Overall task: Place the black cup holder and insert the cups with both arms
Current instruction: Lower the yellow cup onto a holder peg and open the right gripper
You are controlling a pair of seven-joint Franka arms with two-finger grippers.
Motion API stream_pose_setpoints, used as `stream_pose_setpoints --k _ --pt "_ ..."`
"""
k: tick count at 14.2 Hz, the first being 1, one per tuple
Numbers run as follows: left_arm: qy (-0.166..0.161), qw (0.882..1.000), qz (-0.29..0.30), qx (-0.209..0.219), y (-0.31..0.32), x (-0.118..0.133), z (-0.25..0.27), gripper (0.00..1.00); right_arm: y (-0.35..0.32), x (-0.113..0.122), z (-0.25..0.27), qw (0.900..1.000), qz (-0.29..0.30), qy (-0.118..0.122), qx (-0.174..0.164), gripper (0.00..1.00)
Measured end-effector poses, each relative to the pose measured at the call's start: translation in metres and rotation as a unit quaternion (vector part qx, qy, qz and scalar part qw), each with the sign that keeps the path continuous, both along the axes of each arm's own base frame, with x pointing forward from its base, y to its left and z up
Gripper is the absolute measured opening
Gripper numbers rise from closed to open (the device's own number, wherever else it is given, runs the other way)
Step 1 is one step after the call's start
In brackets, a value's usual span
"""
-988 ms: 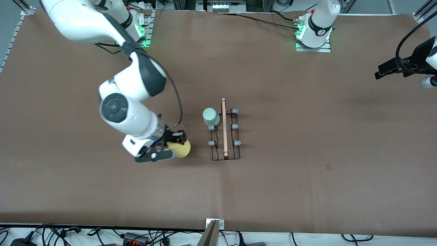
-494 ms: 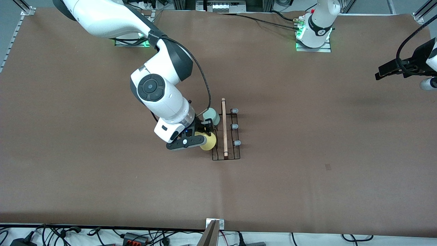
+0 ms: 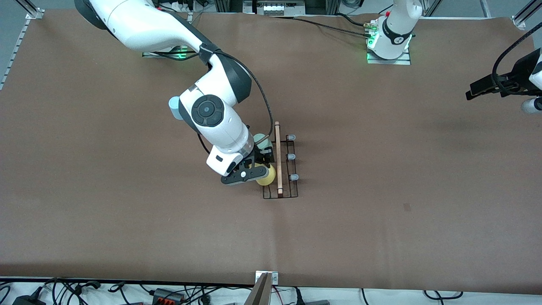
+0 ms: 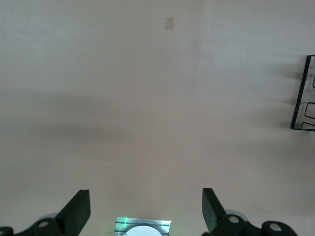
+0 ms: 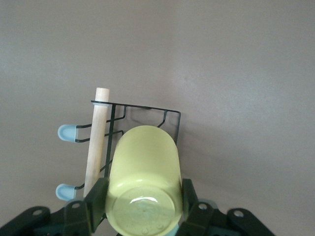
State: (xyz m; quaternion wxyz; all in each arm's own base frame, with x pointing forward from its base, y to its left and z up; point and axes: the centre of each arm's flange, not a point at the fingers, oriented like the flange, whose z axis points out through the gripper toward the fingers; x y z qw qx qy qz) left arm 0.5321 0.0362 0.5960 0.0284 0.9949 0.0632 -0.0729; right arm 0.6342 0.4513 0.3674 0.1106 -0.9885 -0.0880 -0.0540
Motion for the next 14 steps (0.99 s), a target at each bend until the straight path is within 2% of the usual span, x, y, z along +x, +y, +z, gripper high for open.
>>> stream_pose_setpoints --k 5,8,9,12,14 --pt "0.002 1.0 0.0 0.0 0.0 0.001 -0.002 1.0 0.005 -0.001 -0.018 1.0 0.008 -0.007 -0.013 0.65" --pt "0.002 1.0 0.0 0.0 0.0 0.002 -0.002 1.0 0.01 0.0 -0.031 1.0 0.009 -0.013 -0.006 0.65" --pt "0.002 1.0 0.0 0.0 0.0 0.002 -0.002 1.0 0.01 0.001 -0.034 1.0 0.009 -0.013 -0.005 0.7" --pt "0.002 1.0 0.0 0.0 0.0 0.002 -0.002 1.0 0.008 0.003 -0.033 1.0 0.007 -0.015 -0.006 0.98" --pt "0.002 1.0 0.0 0.0 0.0 0.002 -0.002 1.0 0.0 0.004 -0.028 1.0 0.005 0.002 -0.025 1.0"
